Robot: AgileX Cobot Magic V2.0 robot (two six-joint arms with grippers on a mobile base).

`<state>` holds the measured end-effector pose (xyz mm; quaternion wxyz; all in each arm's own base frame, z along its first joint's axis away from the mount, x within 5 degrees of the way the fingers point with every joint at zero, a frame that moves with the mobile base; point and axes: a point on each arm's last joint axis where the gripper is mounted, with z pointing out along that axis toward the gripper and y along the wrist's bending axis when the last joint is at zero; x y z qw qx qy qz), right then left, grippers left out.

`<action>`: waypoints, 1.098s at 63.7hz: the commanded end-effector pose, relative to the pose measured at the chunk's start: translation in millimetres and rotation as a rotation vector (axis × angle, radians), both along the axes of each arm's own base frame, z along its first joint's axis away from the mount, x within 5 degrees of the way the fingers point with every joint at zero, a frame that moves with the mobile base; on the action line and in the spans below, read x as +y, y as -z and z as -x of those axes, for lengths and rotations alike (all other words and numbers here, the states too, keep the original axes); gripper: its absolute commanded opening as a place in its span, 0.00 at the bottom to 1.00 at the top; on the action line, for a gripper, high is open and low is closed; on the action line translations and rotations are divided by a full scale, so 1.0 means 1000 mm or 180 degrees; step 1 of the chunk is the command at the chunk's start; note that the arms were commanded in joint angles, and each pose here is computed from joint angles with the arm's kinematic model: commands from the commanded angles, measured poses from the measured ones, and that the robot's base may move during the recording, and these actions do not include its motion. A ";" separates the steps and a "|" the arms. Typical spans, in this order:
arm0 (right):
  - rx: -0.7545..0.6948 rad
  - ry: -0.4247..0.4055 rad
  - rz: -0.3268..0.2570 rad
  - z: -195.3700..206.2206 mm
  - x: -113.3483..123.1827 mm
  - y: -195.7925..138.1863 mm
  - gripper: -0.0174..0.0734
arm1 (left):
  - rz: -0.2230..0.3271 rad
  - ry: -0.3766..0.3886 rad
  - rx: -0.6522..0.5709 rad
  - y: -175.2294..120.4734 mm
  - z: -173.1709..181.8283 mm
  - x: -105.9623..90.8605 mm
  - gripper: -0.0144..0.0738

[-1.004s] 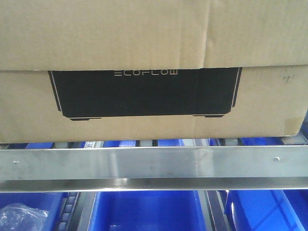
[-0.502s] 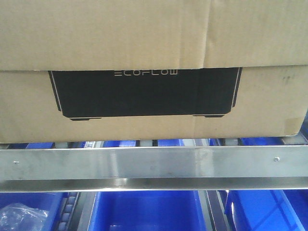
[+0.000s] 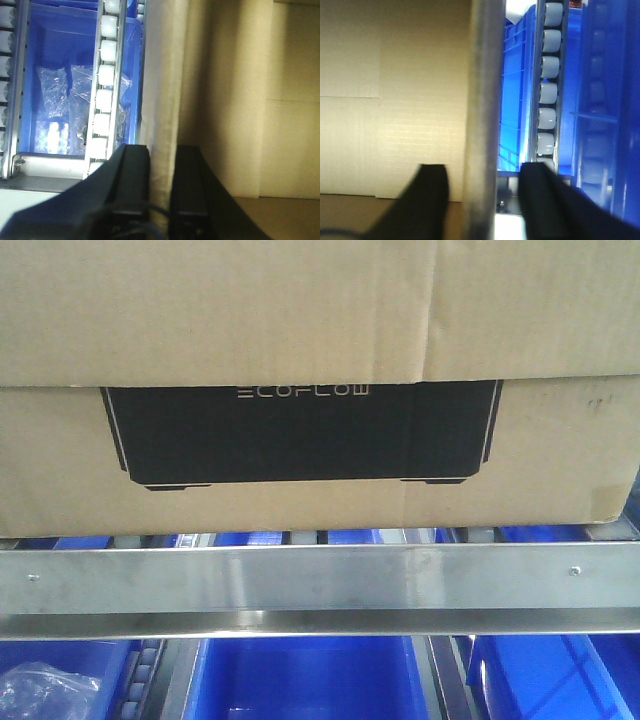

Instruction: Grab box from left shelf to table start

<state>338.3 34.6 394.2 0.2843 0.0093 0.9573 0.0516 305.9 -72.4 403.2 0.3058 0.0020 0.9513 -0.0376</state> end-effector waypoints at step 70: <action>-0.0291 -0.0004 -0.0021 0.011 -0.003 -0.025 0.25 | 0.0097 -0.0006 -0.0335 -0.021 0.006 0.000 0.05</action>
